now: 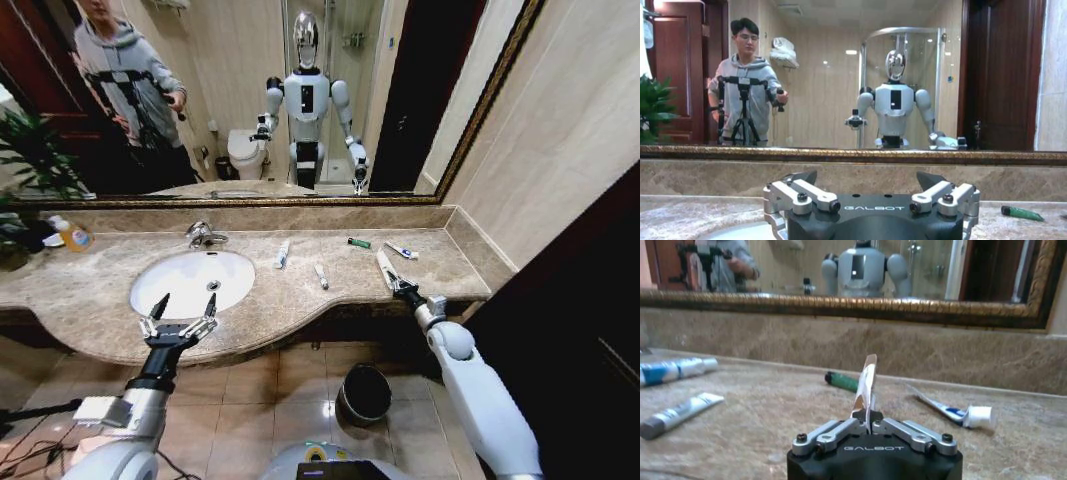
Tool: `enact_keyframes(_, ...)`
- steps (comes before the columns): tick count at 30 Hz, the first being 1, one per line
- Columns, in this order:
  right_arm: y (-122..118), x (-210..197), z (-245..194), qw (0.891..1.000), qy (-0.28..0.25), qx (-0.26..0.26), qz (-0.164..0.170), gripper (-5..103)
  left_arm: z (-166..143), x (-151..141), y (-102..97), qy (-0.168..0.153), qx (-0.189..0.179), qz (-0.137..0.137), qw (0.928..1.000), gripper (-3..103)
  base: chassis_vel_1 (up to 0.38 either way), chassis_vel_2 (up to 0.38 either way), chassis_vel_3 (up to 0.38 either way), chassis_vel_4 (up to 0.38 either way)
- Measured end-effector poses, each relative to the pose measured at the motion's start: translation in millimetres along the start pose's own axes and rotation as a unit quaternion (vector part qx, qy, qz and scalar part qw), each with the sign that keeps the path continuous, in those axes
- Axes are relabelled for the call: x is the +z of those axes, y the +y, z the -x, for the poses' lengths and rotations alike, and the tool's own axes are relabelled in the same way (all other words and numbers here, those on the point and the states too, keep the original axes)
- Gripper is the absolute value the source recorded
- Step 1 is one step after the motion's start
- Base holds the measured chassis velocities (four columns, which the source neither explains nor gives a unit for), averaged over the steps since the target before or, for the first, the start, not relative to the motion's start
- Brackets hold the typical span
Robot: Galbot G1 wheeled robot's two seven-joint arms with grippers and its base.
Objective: Pick up the trash from the sink and place it in the trash bin.
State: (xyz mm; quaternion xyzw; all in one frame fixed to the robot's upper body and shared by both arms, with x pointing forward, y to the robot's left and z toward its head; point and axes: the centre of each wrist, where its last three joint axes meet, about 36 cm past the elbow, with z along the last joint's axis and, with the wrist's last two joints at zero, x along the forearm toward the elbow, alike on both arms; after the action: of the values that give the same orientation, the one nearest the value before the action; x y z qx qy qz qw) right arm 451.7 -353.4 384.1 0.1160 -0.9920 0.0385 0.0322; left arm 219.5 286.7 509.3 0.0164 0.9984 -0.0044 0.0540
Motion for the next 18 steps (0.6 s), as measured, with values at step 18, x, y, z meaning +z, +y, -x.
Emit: enact_keyframes(18, 83, 35, -146, 0.984, -0.109, 0.064, 0.124, 0, 0, 0, 0.0, 0.000, 0.000, 0.000, 1.0000, 100, 0.000, 0.000, 0.000, 0.000)
